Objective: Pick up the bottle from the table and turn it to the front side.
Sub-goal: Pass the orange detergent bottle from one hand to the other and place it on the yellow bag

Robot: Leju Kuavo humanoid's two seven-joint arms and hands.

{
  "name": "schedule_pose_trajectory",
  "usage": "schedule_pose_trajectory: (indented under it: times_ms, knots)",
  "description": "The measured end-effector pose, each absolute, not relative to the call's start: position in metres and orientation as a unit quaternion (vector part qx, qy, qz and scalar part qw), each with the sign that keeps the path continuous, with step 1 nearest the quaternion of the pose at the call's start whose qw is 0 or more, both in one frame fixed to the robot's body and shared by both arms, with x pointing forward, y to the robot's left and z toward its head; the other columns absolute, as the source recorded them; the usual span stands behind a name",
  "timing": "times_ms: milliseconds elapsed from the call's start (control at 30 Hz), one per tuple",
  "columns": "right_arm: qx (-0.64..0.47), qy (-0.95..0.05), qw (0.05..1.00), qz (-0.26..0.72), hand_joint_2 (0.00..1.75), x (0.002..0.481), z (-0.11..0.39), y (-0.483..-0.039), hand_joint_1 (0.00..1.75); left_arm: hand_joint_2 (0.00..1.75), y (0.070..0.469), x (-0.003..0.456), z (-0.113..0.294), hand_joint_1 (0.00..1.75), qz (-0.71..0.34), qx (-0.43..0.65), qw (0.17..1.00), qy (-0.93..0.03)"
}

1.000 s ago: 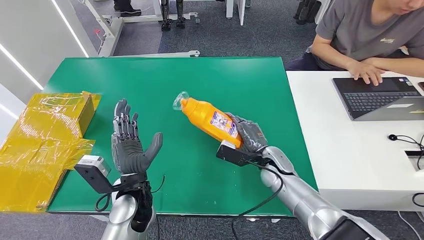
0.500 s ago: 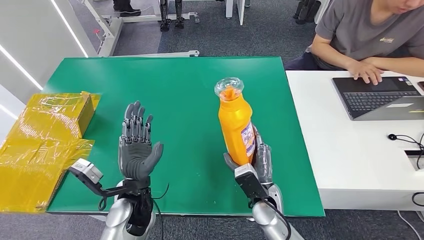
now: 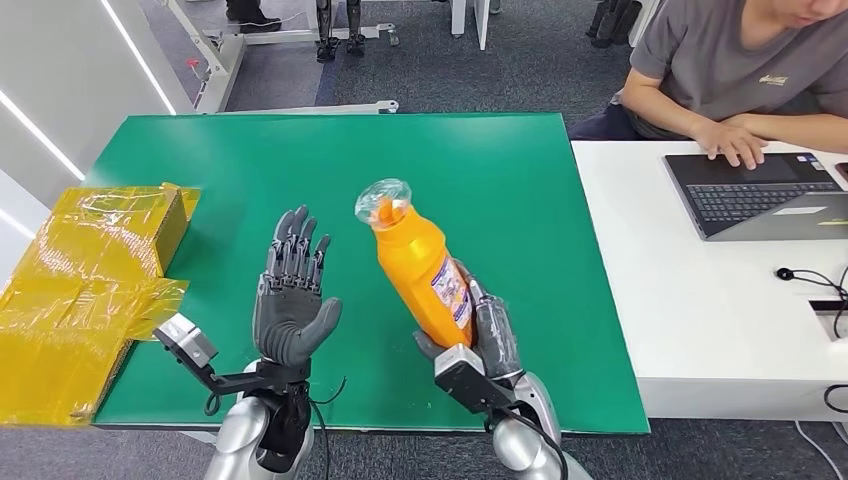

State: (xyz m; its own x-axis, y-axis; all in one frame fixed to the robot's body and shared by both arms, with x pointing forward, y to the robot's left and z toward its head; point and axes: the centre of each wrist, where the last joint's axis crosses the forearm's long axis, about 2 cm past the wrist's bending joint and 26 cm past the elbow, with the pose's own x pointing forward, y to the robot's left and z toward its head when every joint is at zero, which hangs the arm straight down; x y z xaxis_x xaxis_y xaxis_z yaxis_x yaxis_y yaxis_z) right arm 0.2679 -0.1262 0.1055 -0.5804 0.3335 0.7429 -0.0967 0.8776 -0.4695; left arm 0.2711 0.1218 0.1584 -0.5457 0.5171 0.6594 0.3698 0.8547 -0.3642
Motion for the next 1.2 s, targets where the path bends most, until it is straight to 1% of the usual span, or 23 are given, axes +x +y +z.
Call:
schedule_pose_trajectory:
  times_ms: [133, 367, 567, 800, 933, 967, 1100, 1200]
  knots:
    - [-0.061, -0.856, 0.446, 0.255, 1.75, 0.265, 0.108, -0.122, 1.75, 1.75, 0.121, 0.271, 0.155, 0.00, 0.088, -0.254, 0.409, -0.872]
    - [-0.034, -0.839, 0.414, 0.352, 1.75, 0.261, 0.109, -0.111, 1.75, 1.75, 0.118, 0.277, 0.155, 0.00, 0.080, -0.264, 0.409, -0.870]
    - [-0.022, -0.816, 0.423, 0.394, 1.75, 0.260, 0.107, -0.107, 1.75, 1.75, 0.117, 0.280, 0.154, 0.00, 0.073, -0.244, 0.412, -0.875]
    - [0.003, -0.780, 0.433, 0.451, 1.75, 0.271, 0.109, -0.104, 1.75, 1.75, 0.118, 0.281, 0.153, 0.00, 0.074, -0.219, 0.418, -0.878]
    - [0.004, -0.774, 0.428, 0.467, 1.75, 0.276, 0.110, -0.104, 1.75, 1.75, 0.119, 0.281, 0.152, 1.59, 0.077, -0.214, 0.420, -0.879]
    - [0.004, -0.773, 0.428, 0.468, 1.75, 0.277, 0.110, -0.104, 1.75, 1.75, 0.120, 0.281, 0.152, 1.59, 0.077, -0.212, 0.420, -0.879]
    - [0.004, -0.773, 0.427, 0.470, 1.75, 0.280, 0.110, -0.105, 1.75, 1.75, 0.121, 0.282, 0.152, 1.75, 0.077, -0.206, 0.420, -0.881]
    - [0.003, -0.772, 0.428, 0.469, 1.75, 0.281, 0.109, -0.106, 1.75, 1.75, 0.121, 0.282, 0.152, 1.75, 0.071, -0.203, 0.418, -0.883]
